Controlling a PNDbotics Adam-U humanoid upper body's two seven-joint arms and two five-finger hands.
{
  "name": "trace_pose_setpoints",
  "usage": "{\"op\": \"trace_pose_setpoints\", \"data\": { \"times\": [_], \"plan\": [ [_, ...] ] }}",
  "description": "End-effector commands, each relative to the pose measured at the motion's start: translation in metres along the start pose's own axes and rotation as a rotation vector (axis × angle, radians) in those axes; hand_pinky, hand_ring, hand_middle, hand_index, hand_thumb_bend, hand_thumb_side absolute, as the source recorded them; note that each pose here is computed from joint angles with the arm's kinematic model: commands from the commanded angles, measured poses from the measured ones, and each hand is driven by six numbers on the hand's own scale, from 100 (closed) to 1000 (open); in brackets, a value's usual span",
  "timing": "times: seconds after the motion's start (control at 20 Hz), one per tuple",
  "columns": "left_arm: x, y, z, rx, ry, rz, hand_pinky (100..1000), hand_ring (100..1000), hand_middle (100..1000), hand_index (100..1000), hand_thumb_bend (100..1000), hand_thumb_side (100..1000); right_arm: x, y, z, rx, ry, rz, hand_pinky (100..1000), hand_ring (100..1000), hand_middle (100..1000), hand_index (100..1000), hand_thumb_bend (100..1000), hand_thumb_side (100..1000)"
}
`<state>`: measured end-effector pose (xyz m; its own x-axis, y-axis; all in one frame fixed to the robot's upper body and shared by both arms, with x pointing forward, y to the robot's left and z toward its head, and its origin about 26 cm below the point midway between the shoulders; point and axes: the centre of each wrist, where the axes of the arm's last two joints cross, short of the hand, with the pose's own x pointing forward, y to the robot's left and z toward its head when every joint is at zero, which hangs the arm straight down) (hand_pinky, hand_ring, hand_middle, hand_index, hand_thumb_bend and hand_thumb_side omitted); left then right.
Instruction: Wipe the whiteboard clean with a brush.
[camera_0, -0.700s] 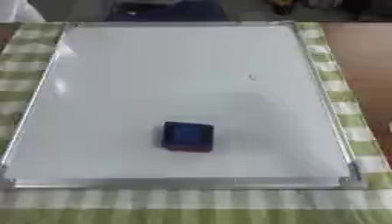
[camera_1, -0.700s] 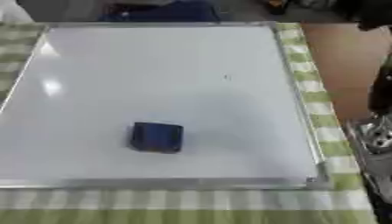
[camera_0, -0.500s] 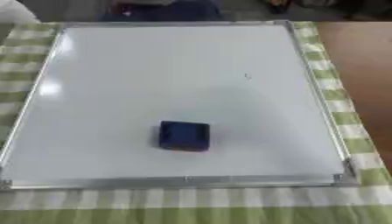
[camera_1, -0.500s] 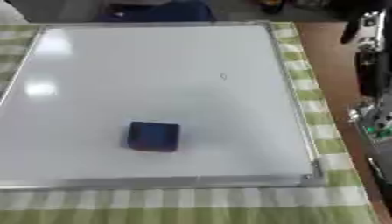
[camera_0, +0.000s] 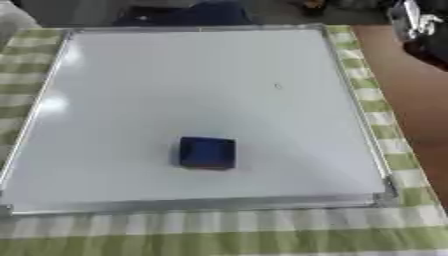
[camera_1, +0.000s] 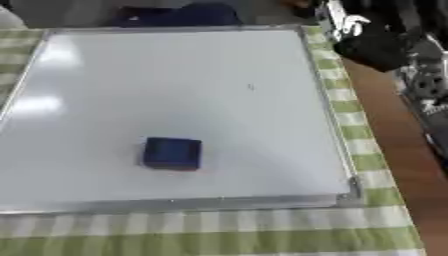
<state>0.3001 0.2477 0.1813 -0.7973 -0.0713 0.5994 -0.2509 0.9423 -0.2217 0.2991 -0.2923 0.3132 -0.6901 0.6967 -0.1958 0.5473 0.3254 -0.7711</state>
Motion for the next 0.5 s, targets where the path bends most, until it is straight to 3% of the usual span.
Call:
{"op": "trace_pose_setpoints", "data": {
  "times": [0.05,0.3,0.35,0.5],
  "plan": [
    [0.006,0.002,-0.005,-0.023,-0.027,-0.002,604,778,761,627,272,1000,0.007,-0.011,-0.011,0.105,-0.077,0.102,688,720,661,100,236,884],
    [0.006,0.001,-0.005,-0.026,-0.026,-0.001,604,777,761,627,272,1000,0.013,-0.008,-0.02,0.205,-0.11,0.169,702,740,677,100,258,893],
    [0.006,0.001,-0.005,-0.027,-0.026,0.0,604,779,762,627,269,1000,0.014,-0.007,-0.02,0.207,-0.111,0.172,765,792,728,100,351,884],
    [0.007,-0.001,-0.005,-0.038,-0.025,0.009,604,779,762,626,269,1000,0.023,0.001,-0.029,0.232,-0.171,0.163,781,803,740,100,395,858]
  ]
}}
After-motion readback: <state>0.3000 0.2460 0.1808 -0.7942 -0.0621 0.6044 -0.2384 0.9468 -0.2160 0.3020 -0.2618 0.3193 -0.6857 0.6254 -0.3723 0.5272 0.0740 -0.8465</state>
